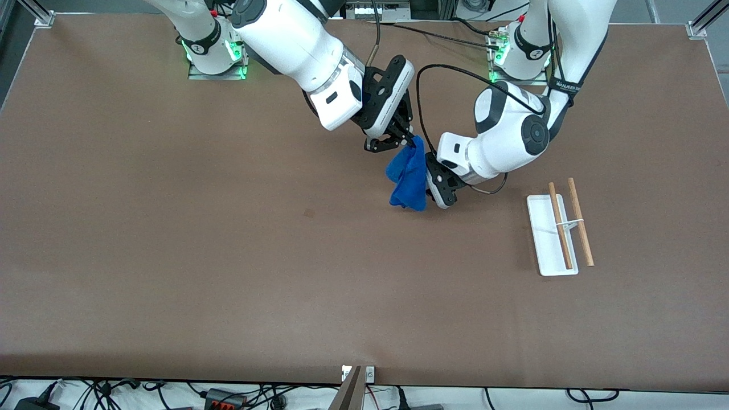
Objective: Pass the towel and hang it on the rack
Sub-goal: 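Grasp the towel with the left gripper from the right gripper, then carry the towel to the dowels with the left gripper while the right gripper withdraws, then drape the towel over the wooden dowels with the left gripper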
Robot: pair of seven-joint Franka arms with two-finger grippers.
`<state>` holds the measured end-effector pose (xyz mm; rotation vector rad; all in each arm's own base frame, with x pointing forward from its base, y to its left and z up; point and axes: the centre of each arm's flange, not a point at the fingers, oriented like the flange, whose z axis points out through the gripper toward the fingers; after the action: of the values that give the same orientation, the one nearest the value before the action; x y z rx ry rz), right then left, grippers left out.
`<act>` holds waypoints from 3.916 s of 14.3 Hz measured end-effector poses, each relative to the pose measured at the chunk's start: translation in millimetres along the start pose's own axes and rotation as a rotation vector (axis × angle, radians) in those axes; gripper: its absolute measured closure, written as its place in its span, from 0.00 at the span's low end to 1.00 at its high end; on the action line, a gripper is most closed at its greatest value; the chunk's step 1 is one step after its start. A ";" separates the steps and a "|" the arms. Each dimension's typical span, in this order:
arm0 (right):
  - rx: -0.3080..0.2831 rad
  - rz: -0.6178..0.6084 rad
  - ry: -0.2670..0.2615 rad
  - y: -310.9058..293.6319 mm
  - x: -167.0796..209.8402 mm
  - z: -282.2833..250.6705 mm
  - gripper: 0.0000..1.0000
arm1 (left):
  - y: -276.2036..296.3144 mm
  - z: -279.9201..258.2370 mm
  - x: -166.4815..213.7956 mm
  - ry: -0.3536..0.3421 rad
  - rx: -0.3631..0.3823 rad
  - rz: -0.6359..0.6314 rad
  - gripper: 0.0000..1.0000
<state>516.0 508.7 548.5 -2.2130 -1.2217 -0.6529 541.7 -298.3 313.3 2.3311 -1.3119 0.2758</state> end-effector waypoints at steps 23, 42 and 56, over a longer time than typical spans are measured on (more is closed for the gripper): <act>-0.163 0.368 -0.305 140.4 -75.3 -10.4 0.00 | -55.7 -142.0 -38.9 -0.179 -0.006 -0.285 0.98; -0.586 1.024 -0.477 362.9 -244.4 -232.3 0.00 | -190.2 -229.1 -200.4 -0.355 0.126 -0.502 0.98; -0.543 1.028 -0.529 326.3 -264.4 -347.4 0.00 | -250.7 -228.1 -296.1 -0.328 0.104 -0.437 0.98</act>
<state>617.8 -26.3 571.8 -3.1246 0.0824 0.0612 608.2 146.6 329.6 2.7592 -0.8960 -0.1884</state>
